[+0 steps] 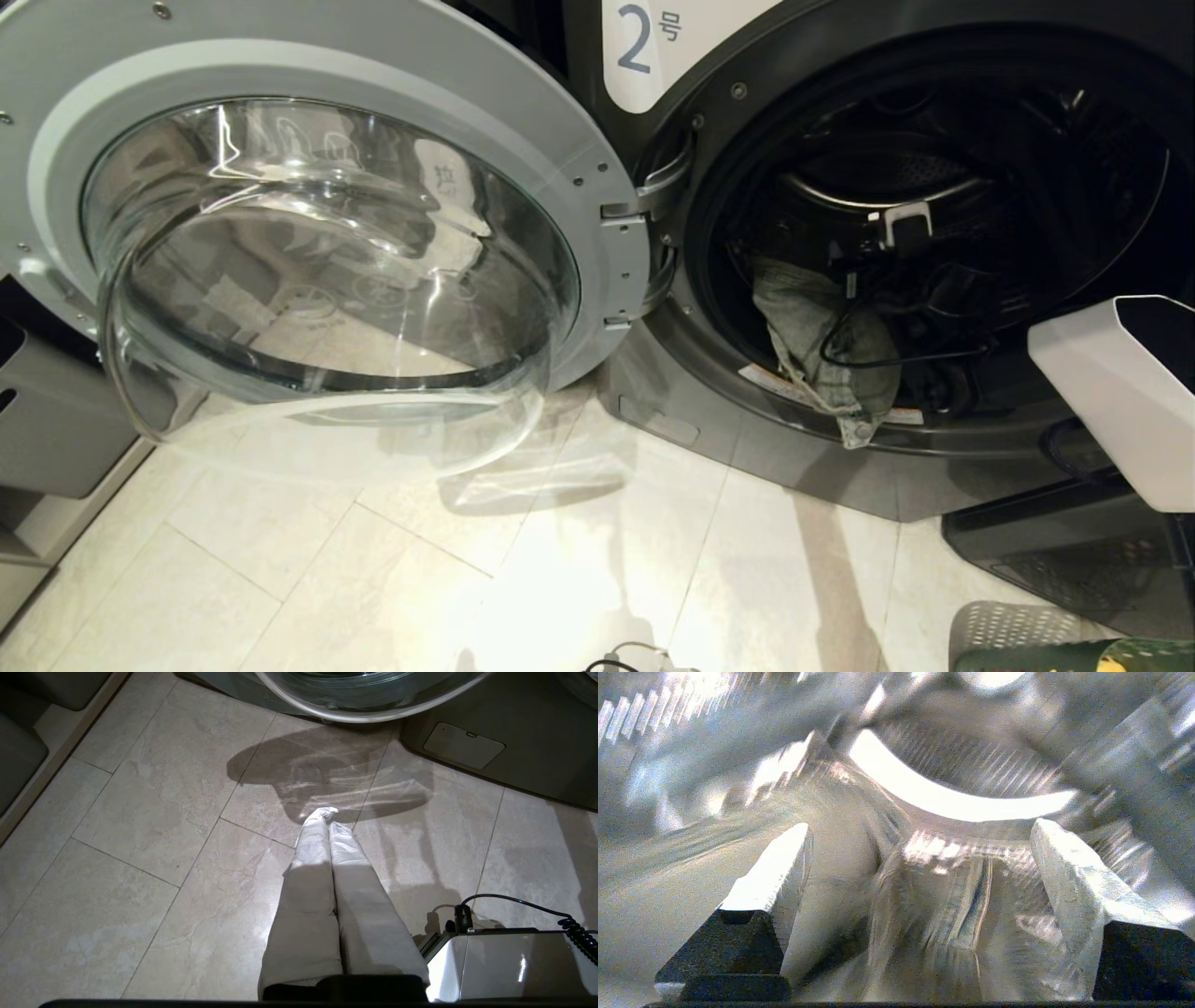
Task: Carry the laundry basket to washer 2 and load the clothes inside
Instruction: Place the clothes into the washing machine
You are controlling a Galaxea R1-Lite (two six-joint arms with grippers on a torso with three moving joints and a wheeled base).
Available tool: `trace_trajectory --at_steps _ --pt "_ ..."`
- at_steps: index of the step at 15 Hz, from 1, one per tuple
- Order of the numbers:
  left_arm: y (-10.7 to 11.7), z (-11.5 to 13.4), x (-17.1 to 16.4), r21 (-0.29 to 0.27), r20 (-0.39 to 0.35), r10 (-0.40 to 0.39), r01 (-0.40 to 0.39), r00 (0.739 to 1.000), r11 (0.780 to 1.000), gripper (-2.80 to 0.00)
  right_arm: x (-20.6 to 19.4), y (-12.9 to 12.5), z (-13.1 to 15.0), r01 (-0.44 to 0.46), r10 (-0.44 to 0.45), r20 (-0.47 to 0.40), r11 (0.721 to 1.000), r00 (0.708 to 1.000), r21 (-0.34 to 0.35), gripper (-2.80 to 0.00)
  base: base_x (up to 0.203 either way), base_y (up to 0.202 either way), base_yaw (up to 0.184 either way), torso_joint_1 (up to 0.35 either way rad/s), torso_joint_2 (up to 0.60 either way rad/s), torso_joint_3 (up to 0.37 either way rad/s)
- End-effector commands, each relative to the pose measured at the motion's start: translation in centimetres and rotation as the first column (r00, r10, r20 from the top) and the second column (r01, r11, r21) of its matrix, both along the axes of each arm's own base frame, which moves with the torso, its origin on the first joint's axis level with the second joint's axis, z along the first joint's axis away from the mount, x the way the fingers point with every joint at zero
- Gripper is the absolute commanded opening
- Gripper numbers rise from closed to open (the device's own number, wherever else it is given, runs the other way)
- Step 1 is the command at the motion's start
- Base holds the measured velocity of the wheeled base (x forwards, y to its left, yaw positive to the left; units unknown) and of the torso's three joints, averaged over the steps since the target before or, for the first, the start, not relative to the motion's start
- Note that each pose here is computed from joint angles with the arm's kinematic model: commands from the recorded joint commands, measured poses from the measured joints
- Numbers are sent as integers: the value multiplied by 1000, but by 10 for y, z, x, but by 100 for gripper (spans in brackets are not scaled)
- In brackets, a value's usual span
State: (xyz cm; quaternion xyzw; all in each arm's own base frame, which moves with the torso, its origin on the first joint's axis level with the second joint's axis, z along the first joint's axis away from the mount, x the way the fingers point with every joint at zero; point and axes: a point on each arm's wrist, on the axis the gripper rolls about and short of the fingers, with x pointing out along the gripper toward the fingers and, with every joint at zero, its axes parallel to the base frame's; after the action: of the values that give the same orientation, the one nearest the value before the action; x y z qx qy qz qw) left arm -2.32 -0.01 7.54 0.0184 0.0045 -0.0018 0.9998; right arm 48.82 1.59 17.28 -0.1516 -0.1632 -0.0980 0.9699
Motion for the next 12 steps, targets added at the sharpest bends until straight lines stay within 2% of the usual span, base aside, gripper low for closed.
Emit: trace_trajectory --at_steps 1,4,7,9,10,12 --pt "0 0 0 0 -2 0 0 1000 1000 -280 -10 1 -10 -18 20 -92 1000 996 18 0 0 0 0 0 0 0" --pt "0 0 0 -2 -2 0 0 1000 1000 -280 -21 4 -1 -36 41 -126 998 991 47 0 0 0 0 0 0 0" --pt "0 0 0 -2 -2 0 0 1000 1000 -280 -43 9 44 -57 59 -38 997 997 56 0 0 0 0 0 0 0" --pt "0 0 0 -3 -1 0 0 1000 1000 -280 -74 14 74 -87 90 -34 994 995 73 0 0 0 0 0 0 0" --pt "0 0 0 -2 -2 0 0 1000 1000 -280 -91 21 78 -113 119 -67 989 991 91 0 0 0 0 0 0 0" --pt "0 0 0 0 -2 -3 3 1000 1000 -280 -123 31 60 -149 170 -191 982 967 118 0 0 0 0 0 0 0"
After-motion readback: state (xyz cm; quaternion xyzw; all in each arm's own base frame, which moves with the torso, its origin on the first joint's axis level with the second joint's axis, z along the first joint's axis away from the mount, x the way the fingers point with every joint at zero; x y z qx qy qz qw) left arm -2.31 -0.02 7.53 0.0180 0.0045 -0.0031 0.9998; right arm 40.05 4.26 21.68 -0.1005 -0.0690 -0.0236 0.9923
